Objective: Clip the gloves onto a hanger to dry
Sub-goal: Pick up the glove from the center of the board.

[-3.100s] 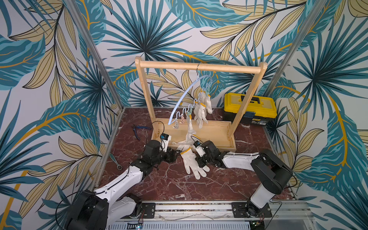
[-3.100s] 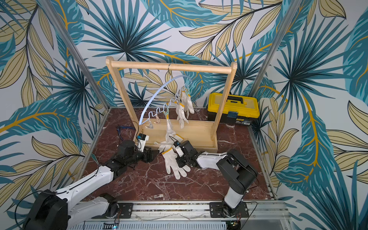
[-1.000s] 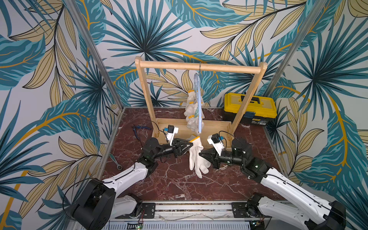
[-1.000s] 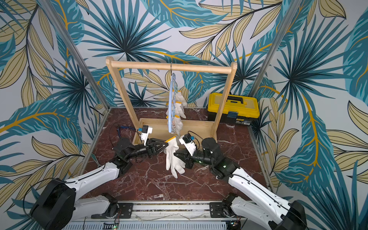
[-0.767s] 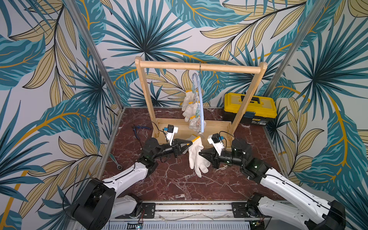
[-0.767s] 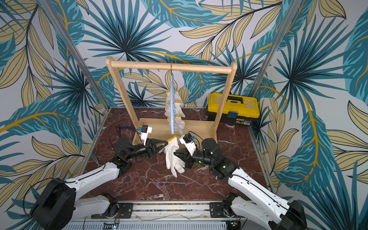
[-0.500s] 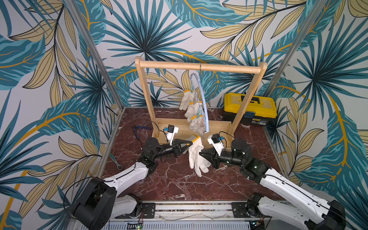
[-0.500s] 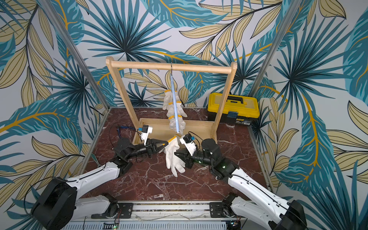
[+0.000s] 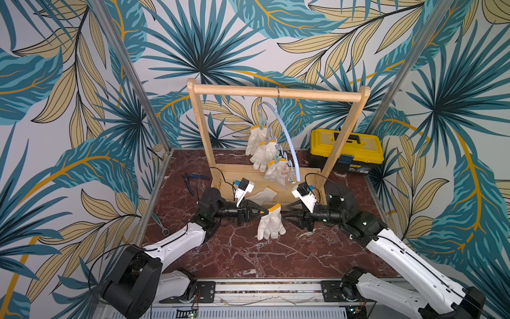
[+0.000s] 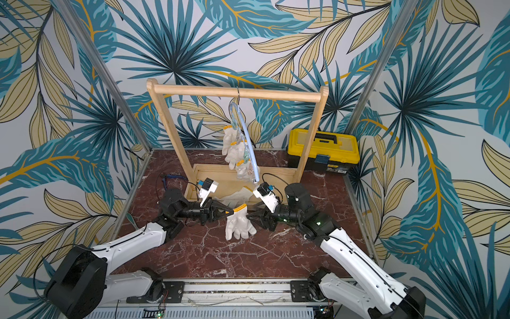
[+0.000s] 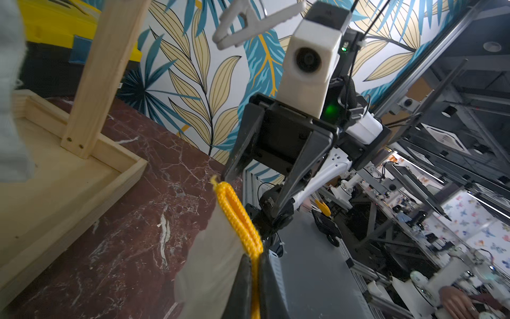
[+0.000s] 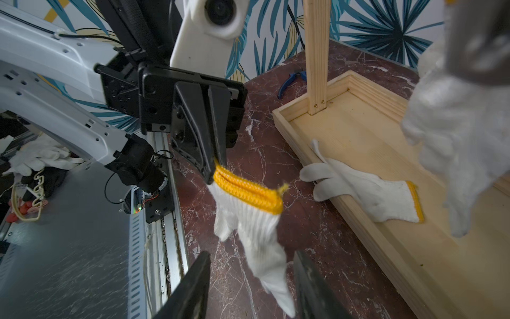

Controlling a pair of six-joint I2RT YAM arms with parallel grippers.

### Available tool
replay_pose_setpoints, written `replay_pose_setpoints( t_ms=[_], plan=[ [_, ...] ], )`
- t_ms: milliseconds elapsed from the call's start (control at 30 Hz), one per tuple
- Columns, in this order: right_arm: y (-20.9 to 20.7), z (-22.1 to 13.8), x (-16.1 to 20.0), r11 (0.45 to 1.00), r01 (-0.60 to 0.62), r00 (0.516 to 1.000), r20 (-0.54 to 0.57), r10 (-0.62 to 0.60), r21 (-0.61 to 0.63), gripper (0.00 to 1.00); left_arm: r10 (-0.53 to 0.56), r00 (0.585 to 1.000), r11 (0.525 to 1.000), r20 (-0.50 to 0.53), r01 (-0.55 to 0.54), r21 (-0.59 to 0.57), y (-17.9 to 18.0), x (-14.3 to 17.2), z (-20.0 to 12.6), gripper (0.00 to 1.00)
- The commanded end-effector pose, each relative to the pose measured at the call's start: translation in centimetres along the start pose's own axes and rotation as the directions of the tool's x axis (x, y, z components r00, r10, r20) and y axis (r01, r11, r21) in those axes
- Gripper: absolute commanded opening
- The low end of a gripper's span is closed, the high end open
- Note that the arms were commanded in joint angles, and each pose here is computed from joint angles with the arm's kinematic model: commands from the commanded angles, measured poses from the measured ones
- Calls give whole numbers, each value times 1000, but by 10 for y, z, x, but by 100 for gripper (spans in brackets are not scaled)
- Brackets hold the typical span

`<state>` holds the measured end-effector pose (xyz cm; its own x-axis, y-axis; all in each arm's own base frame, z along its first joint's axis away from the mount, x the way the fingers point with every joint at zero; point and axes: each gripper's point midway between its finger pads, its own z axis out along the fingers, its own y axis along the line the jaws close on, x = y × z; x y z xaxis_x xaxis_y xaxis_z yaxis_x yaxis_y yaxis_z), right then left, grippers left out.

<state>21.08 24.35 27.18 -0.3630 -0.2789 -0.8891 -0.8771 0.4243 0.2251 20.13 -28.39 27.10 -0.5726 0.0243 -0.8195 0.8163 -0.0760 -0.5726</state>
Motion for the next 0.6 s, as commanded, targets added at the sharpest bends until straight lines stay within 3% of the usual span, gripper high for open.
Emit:
replay_pose_setpoints(
  t_ms=[0,233,567],
  plan=[
    [19,-4,0,992,33,999,-17,-36,-125,49,79,995,991,-58,-73,108,-25,-12,2,0],
    [32,0,-8,971,43,999,-12,-47,-236,46,107,991,987,-85,-96,128,-29,-22,6,0],
    [32,-1,-20,969,100,995,45,-92,-227,46,103,988,980,-116,-80,181,-35,-24,14,0]
  ],
)
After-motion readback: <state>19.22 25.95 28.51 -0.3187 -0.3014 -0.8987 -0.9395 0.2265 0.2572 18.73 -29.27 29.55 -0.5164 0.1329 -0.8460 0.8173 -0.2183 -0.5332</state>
